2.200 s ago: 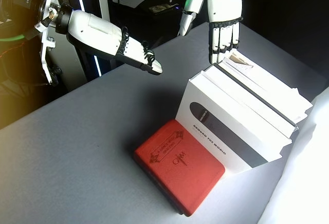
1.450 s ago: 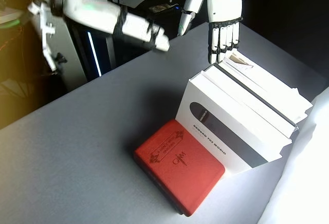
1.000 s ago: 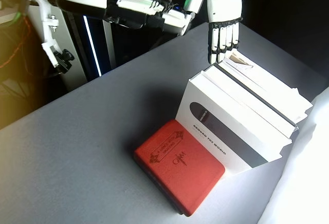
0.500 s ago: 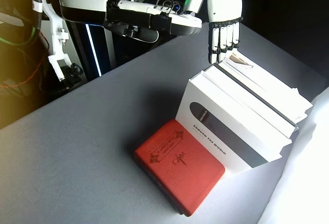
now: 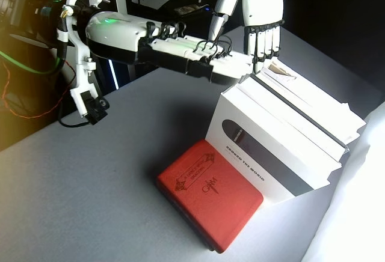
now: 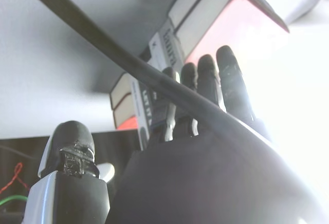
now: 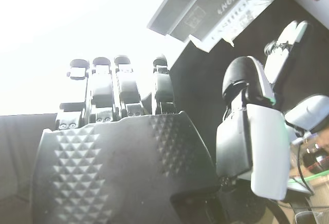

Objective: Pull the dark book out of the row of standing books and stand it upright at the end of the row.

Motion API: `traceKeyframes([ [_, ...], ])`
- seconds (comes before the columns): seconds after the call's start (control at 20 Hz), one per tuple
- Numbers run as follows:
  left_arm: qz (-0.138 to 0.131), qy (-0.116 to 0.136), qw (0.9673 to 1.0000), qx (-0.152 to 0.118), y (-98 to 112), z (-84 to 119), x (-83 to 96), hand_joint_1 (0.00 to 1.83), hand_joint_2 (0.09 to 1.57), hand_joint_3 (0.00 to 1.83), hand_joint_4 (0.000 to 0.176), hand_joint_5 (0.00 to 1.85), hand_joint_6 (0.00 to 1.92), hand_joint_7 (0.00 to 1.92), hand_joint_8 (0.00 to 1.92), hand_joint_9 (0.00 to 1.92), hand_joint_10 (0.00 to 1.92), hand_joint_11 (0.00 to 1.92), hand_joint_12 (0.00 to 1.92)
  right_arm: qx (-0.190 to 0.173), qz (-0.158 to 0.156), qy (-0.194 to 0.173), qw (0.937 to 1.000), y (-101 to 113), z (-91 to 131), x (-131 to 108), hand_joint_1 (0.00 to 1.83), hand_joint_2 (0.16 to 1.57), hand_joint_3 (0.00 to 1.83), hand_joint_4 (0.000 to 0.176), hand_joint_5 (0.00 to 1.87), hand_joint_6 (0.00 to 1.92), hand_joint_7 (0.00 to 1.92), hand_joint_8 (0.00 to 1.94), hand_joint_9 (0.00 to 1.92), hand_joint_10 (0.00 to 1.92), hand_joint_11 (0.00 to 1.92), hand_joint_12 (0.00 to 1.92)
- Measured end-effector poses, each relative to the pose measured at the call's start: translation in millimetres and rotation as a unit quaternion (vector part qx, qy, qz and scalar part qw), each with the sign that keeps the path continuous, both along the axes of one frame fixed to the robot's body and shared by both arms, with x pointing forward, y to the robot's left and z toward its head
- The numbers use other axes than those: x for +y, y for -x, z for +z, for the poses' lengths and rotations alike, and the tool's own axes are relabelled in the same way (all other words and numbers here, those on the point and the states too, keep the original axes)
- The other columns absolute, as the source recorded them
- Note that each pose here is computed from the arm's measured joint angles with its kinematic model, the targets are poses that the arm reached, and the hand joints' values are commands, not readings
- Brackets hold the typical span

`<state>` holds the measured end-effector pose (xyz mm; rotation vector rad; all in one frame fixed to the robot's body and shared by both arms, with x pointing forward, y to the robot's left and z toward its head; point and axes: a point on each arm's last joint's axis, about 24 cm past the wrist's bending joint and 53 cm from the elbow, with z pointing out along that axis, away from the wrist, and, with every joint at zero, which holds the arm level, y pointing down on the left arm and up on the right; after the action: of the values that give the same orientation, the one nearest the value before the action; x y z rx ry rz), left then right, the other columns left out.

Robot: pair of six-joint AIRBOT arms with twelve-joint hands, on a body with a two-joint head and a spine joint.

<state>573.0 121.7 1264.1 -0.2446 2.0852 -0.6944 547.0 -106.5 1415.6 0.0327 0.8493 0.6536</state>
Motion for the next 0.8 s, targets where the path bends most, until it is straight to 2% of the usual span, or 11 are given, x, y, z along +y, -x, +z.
traceKeyframes([
  [0.25,0.000,0.000,1.0000,0.000,0.1,-0.1,-0.1,0.00,1.20,0.00,0.000,0.12,0.00,0.06,0.00,0.04,0.00,0.00,0.18,0.006,0.007,-0.008,0.9999,-4.5,-3.0,5.0,0.00,1.09,0.00,0.000,0.00,0.00,0.00,0.00,0.00,0.00,0.00,0.00],
  [0.5,0.000,-0.001,1.0000,0.000,0.0,-0.1,0.1,0.00,1.19,0.00,0.000,0.14,0.01,0.07,0.00,0.04,0.00,0.00,0.12,-0.018,0.001,-0.012,0.9998,-4.0,3.1,5.5,0.00,1.10,0.00,0.000,0.01,0.01,0.00,0.00,0.00,0.00,0.00,0.00],
  [0.6,0.000,0.000,1.0000,0.000,0.0,-0.1,0.0,0.00,1.19,0.00,0.000,0.16,0.00,0.08,0.00,0.06,0.00,0.00,0.16,-0.024,-0.002,-0.017,0.9996,-3.0,5.2,3.5,0.00,1.10,0.00,0.000,0.03,0.01,0.01,0.00,0.00,0.00,0.00,0.00],
  [0.8,0.000,-0.001,1.0000,0.000,0.0,-0.1,0.0,0.00,1.19,0.00,0.000,0.14,0.00,0.07,0.00,0.04,0.00,0.00,0.11,-0.021,0.007,-0.020,0.9995,-2.6,0.9,7.8,0.00,1.11,0.00,0.000,0.02,0.00,0.00,0.00,0.00,0.00,0.00,0.00],
])
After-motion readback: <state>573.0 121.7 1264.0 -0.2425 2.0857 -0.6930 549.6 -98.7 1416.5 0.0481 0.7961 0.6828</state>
